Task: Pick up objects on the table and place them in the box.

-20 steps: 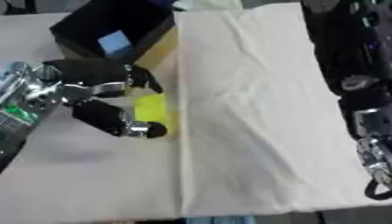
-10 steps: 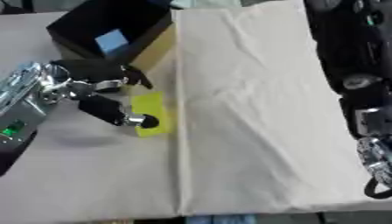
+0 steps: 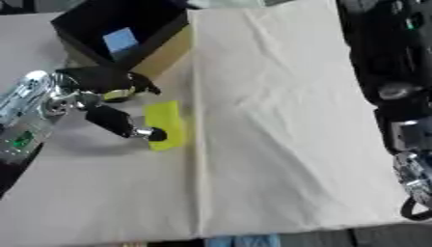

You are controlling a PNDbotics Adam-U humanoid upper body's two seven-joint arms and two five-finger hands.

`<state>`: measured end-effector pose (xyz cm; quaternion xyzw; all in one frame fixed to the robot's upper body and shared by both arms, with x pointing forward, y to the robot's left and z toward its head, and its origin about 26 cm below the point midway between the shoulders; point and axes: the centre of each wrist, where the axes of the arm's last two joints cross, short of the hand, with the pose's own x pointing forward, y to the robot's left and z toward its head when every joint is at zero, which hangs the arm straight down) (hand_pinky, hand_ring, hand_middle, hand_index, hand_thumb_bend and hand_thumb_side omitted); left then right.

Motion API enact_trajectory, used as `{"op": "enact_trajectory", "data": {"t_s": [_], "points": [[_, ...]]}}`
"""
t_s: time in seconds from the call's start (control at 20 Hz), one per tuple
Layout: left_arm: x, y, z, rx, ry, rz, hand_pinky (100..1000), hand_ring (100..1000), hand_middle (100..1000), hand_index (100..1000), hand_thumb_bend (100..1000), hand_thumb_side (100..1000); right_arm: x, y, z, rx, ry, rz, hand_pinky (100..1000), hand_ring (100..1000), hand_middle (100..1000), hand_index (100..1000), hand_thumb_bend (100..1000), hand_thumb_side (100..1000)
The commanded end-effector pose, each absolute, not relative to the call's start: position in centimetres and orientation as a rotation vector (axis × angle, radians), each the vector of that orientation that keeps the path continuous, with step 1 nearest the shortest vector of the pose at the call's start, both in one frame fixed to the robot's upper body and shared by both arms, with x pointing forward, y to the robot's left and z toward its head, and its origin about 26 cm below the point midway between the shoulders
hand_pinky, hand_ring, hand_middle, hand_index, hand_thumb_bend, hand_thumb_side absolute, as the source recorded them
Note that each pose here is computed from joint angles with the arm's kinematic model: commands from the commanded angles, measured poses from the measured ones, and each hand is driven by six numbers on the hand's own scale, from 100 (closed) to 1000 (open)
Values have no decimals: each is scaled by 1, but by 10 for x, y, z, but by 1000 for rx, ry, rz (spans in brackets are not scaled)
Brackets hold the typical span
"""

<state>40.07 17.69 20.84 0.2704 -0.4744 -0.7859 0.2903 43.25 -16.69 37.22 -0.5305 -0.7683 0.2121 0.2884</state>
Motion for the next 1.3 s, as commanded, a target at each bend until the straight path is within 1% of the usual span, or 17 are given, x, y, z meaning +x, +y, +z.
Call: {"op": "enact_trajectory", "data": {"t_s": [0.05,0.45,0.8,0.95,1.0,1.05,1.1,1.15,1.25,1.3], "points": [[403,179,220,762,-1279,-2110,847,884,903,968,706,1000,425,-168,385,-1419,-2093,527,875,915,730,878,100,1000],[403,177,217,810,-1287,-2132,826,869,857,930,710,1000,425,-169,383,-1401,-2100,509,875,916,729,877,100,1000],[408,177,205,906,-1311,-2116,791,849,821,900,663,1000,424,-169,382,-1383,-2108,496,876,916,725,877,100,1000],[411,179,200,920,-1330,-2094,758,828,794,879,604,999,424,-170,382,-1380,-2109,491,876,916,725,877,100,1000],[412,178,198,922,-1342,-2087,740,818,785,872,575,992,423,-170,382,-1379,-2109,487,876,917,725,877,100,1000],[411,178,198,921,-1363,-2079,721,800,766,856,522,990,423,-171,382,-1379,-2108,483,876,917,724,877,100,1000],[410,176,198,915,-1391,-2070,692,767,727,819,453,980,423,-172,382,-1379,-2107,479,876,917,724,877,100,1000],[408,174,200,907,-1427,-2063,679,754,710,803,434,969,423,-172,382,-1379,-2107,475,876,917,724,877,100,1000],[403,170,207,896,-1493,-2052,614,679,610,711,350,900,423,-174,382,-1378,-2108,468,875,917,724,878,100,1000],[401,169,209,890,-1516,-2046,589,651,580,679,306,868,423,-174,382,-1377,-2108,465,875,917,723,878,100,1000]]}}
